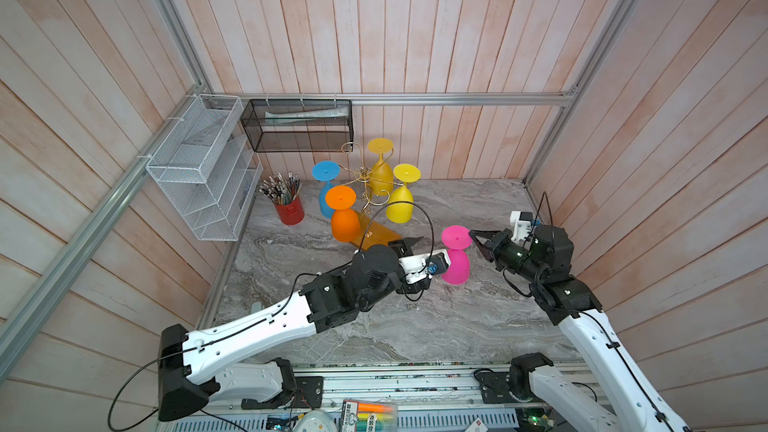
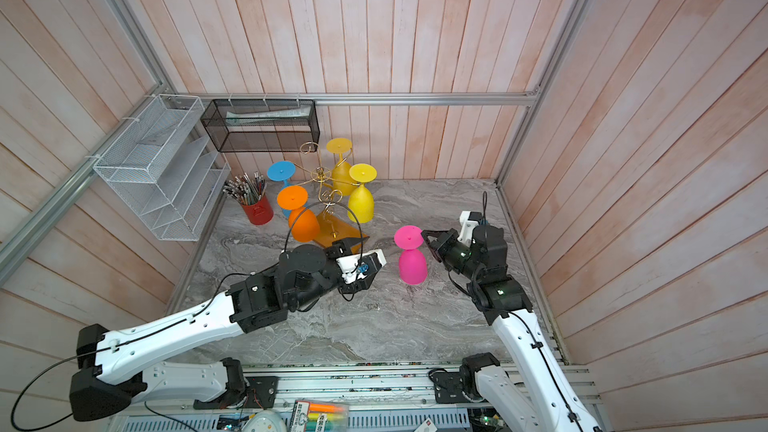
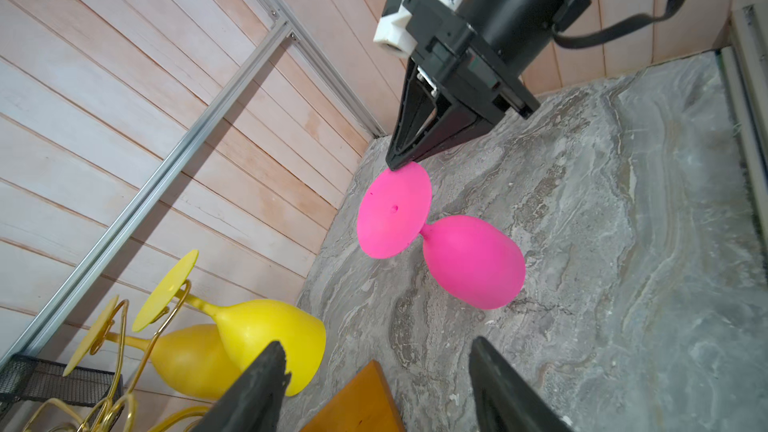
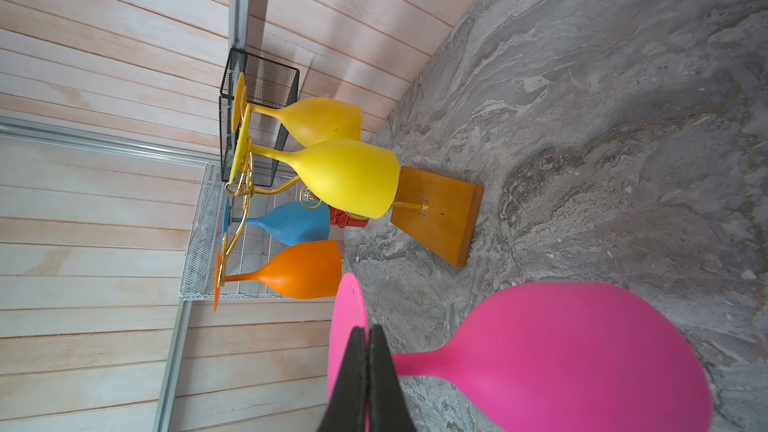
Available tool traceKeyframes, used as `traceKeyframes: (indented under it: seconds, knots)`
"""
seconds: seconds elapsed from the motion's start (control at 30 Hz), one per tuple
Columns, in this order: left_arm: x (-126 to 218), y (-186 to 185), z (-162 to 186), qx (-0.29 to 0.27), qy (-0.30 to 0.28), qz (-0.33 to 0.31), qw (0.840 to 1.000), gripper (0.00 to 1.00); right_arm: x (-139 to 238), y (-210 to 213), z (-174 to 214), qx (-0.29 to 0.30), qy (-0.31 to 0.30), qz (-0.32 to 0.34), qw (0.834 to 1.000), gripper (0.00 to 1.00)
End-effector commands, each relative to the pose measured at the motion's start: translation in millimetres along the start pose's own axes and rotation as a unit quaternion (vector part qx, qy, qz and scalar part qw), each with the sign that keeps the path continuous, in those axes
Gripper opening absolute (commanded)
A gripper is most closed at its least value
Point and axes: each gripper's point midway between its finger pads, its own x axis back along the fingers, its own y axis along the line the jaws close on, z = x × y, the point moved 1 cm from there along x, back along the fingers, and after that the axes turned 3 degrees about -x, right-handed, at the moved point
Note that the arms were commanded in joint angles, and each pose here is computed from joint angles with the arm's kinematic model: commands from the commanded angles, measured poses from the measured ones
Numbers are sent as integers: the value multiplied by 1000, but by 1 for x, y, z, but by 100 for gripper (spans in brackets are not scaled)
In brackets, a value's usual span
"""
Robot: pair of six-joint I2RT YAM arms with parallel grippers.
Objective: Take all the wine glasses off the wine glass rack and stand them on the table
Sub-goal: 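Reach the left gripper across and grasp the pink glass's foot beside the right gripper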
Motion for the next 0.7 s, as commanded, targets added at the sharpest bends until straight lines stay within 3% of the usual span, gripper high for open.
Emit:
traceKeyframes:
  seconds: [0.0, 0.43, 0.67]
  knots:
    - [-5, 27, -22, -43, -20, -58, 997, 68, 5, -2, 5, -4, 16, -5, 1000, 0]
    - [-68, 0, -30, -126, -29, -40, 991, 59, 4, 7, 0, -29, 30, -44, 998, 0]
    - [-84, -8, -27, -133, -27, -24, 990, 56, 3, 11, -5, -31, 33, -55, 997, 0]
